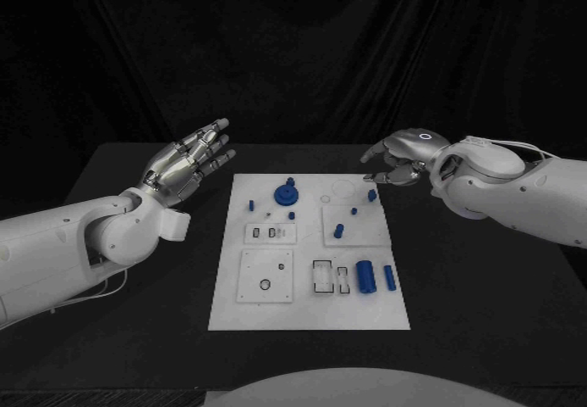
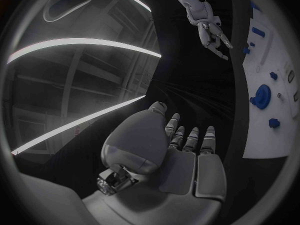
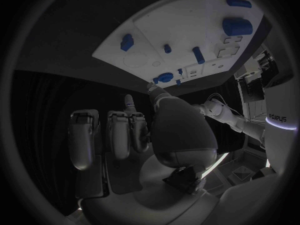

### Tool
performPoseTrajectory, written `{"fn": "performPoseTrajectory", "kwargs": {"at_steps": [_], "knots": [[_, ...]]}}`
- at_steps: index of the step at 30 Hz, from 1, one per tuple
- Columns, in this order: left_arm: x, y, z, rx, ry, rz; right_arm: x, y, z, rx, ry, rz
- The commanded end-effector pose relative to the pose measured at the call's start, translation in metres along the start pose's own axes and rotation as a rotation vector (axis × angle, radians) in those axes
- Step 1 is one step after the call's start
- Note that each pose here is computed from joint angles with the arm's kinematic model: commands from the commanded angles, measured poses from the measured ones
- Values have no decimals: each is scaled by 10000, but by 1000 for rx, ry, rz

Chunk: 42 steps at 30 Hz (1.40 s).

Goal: Assemble the parts on the task board

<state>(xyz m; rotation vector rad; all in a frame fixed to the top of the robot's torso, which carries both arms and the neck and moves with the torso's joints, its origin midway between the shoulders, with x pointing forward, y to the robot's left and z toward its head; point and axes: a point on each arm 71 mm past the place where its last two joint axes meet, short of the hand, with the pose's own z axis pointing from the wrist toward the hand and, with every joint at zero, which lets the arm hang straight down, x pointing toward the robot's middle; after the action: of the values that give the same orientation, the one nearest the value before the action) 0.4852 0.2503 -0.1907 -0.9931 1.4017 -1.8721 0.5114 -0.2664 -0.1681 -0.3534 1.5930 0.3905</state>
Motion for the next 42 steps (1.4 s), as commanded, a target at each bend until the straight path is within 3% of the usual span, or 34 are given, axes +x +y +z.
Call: {"fn": "performPoseTrajectory", "kwargs": {"at_steps": [1,8,19,42], "knots": [[20,8,2,9,15,-12,47,-56,-70,13,-21,31],[16,30,-3,7,15,-15,210,-144,-161,7,21,42],[20,50,-10,2,17,-19,436,-236,-173,21,81,43],[6,40,-38,7,11,-18,606,-257,-101,23,99,39]]}}
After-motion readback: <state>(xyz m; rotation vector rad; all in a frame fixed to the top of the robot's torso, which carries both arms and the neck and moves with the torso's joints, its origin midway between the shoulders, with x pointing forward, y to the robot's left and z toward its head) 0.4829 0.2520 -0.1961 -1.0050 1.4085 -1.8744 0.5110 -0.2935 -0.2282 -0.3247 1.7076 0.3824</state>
